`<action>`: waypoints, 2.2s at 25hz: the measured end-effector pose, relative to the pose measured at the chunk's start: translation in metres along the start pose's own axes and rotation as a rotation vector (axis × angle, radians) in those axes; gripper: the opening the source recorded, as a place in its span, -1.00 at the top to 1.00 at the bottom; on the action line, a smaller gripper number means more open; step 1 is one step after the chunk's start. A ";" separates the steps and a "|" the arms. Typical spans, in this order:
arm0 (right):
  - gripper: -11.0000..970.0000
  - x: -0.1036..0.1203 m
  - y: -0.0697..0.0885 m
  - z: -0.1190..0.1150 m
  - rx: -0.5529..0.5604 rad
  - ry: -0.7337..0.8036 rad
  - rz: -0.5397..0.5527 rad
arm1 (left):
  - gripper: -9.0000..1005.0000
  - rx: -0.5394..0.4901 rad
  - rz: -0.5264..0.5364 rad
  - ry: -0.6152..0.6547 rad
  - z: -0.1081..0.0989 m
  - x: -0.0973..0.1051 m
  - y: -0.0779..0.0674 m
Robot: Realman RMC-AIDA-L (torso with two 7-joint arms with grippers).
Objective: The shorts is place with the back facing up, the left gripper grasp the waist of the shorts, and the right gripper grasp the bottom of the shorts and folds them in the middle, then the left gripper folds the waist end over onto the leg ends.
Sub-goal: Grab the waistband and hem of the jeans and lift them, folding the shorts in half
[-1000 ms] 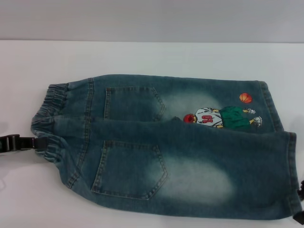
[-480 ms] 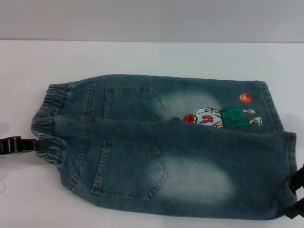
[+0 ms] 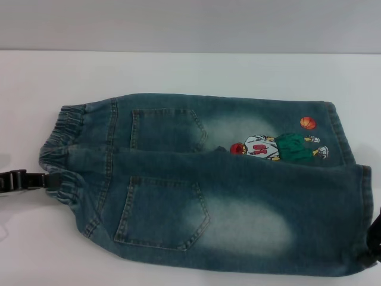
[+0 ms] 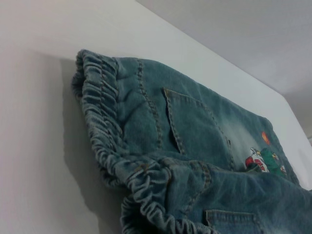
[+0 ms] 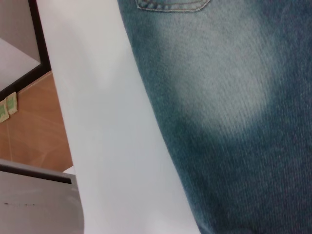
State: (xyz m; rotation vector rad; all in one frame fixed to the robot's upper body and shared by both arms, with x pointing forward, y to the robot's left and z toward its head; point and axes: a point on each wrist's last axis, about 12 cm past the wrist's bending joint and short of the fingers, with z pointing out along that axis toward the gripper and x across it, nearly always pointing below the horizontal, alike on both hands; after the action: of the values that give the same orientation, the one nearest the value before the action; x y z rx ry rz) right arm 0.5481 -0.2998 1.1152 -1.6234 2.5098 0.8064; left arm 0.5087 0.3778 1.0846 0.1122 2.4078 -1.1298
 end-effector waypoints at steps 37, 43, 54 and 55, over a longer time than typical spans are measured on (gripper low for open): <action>0.98 0.027 -0.005 -0.054 0.341 -0.877 -0.126 | 0.76 0.256 -0.156 -0.330 -0.001 -0.014 -0.010; 0.98 0.041 -0.027 -0.044 0.524 -0.980 -0.010 | 0.76 0.199 -0.192 -0.387 0.009 -0.015 -0.003; 0.98 0.039 -0.053 -0.012 0.635 -0.960 0.142 | 0.75 0.086 -0.224 -0.474 0.026 -0.022 0.007; 0.98 0.038 -0.055 -0.009 0.642 -0.953 0.154 | 0.75 0.082 -0.219 -0.477 0.028 -0.023 0.006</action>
State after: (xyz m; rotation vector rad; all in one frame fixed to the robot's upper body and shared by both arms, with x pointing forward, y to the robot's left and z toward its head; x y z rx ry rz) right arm 0.5806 -0.3527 1.0889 -0.6113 1.8785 0.5016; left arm 0.5415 0.3637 1.0747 -0.3636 1.9815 -1.1915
